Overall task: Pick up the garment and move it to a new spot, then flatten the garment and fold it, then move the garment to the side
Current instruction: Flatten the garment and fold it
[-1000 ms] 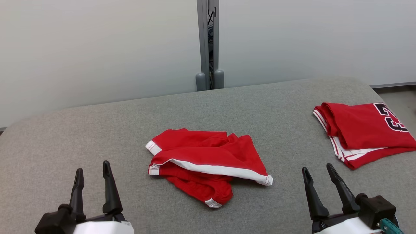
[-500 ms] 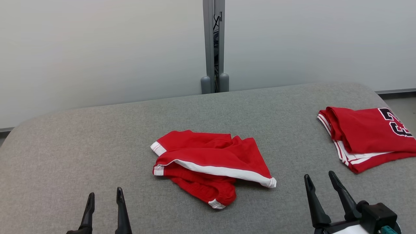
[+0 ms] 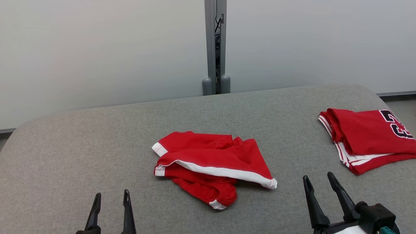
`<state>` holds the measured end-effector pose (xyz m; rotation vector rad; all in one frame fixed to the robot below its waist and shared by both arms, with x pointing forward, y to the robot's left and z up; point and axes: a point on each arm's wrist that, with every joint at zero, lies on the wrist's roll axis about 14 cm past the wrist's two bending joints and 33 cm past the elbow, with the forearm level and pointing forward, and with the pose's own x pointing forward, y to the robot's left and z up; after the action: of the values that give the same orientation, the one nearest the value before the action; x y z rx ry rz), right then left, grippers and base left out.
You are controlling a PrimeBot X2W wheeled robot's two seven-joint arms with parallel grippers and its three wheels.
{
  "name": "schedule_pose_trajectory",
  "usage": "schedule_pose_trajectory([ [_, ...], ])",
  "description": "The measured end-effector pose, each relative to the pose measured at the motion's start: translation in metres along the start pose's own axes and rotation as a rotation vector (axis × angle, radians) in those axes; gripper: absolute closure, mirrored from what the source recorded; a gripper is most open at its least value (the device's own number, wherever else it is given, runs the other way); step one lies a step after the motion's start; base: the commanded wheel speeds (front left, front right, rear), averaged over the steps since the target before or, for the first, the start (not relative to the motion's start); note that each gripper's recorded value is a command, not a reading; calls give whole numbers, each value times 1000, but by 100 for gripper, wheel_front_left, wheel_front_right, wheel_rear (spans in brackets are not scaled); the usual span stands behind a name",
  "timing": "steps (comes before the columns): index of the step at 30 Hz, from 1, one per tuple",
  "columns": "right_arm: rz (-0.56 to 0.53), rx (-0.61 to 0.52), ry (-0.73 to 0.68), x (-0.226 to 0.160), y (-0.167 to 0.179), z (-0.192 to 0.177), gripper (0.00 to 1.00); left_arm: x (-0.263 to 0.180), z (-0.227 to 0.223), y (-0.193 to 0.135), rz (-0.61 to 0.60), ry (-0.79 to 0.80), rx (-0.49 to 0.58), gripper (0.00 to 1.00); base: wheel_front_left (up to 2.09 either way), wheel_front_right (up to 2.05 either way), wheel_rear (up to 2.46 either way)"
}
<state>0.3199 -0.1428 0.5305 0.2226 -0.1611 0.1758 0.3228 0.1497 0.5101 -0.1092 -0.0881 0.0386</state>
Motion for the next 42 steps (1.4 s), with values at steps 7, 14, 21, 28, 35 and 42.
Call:
schedule_pose_trajectory([
  [7,4,-1,2,0,1,-1,0,-1,0,-1,-2,-3,30,0,0,0,0],
  [14,4,-5,4,0,1,-1,0,-1,2,-4,-10,-11,50,0,0,0,0],
  [21,3,-5,5,0,1,-1,0,-1,0,-4,-6,-7,57,0,0,0,0],
  [28,2,-1,10,1,1,-3,0,-2,-12,1,17,41,4,0,0,0,0],
  [35,19,5,32,6,6,-10,0,7,-62,-17,10,236,-303,0,0,0,0],
  [42,12,-4,50,10,-1,-14,0,30,-91,-52,-29,382,-513,0,0,0,0],
])
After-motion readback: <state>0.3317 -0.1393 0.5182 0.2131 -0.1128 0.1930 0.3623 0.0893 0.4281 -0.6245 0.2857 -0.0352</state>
